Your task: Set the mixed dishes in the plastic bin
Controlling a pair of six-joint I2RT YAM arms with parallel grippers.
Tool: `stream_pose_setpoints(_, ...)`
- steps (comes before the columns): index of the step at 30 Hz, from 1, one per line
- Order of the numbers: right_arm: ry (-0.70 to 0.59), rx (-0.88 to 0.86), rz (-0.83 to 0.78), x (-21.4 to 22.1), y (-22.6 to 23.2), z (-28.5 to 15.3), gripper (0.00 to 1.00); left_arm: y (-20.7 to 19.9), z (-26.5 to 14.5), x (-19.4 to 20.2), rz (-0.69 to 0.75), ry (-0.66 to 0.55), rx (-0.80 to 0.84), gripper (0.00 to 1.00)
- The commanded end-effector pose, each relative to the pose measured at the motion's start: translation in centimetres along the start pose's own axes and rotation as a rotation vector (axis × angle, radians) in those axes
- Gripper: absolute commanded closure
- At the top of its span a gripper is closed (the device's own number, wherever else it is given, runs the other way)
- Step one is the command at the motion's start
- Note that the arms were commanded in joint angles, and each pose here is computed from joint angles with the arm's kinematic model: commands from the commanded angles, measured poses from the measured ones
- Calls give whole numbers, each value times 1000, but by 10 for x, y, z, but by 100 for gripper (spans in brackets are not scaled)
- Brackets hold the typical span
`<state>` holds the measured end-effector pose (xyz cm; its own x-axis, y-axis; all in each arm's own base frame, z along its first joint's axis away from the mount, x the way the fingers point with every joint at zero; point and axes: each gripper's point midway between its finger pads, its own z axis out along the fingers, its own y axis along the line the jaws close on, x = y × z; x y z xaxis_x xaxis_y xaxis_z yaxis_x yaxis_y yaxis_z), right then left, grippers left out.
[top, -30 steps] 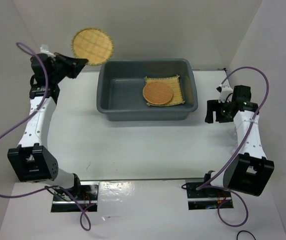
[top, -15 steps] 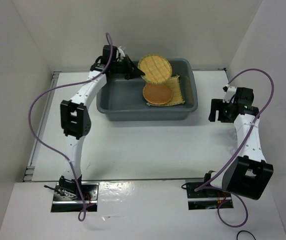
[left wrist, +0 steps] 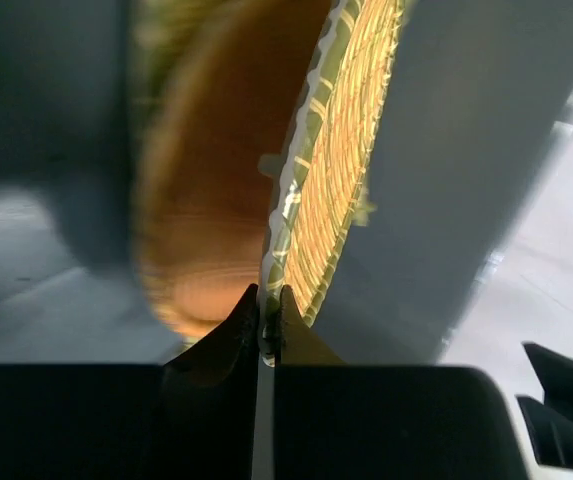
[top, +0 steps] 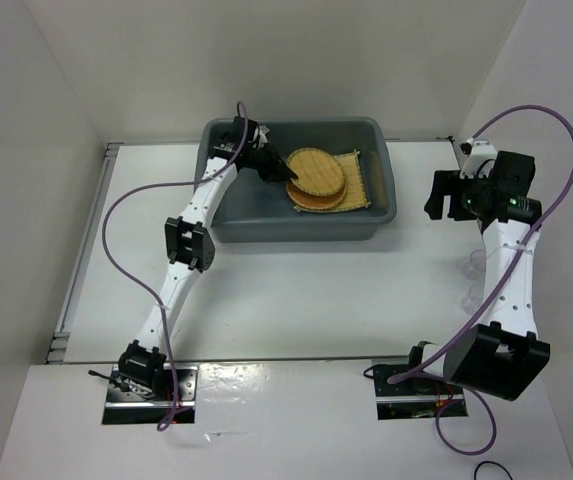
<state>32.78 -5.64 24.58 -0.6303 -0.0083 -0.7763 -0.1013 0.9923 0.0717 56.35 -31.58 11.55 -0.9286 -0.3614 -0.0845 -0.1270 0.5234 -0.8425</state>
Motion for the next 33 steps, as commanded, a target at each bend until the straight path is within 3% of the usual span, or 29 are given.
stream_pose_setpoints(1,4,-26,-3,-3,1,-5,14,-5,-6,4,-38,19,7,100)
stream_pose_setpoints(7,23,-38,11,4,-3,0,14,20,9,11,-87,64,-17,100)
stream_pose_setpoints(9,20,-49,12,3,-1,0,14,27,11,15,-115,76,-35,92)
stream_pose_setpoints(10,35,-54,10,7,-1,2,14,24,9,12,-98,62,-37,68)
stream_pose_setpoints(12,33,-63,10,6,0,2,13,11,-5,6,-75,11,-60,47)
stream_pose_setpoints(13,30,-73,11,6,2,2,13,-3,-20,-4,-46,-33,-50,22)
stream_pose_setpoints(14,38,-75,15,7,1,5,13,-7,-26,-8,-32,-60,-63,8)
stream_pose_setpoints(16,35,-87,15,7,3,5,13,-17,-42,-14,-27,-95,-67,2)
stream_pose_setpoints(20,37,-107,20,7,6,7,13,-10,-81,-21,-41,-136,-155,0)
stream_pose_setpoints(24,35,-144,25,8,11,11,13,34,-98,-13,-69,-116,-334,0)
stream_pose_setpoints(33,28,-142,30,5,11,10,13,63,-54,1,-82,-30,-331,16)
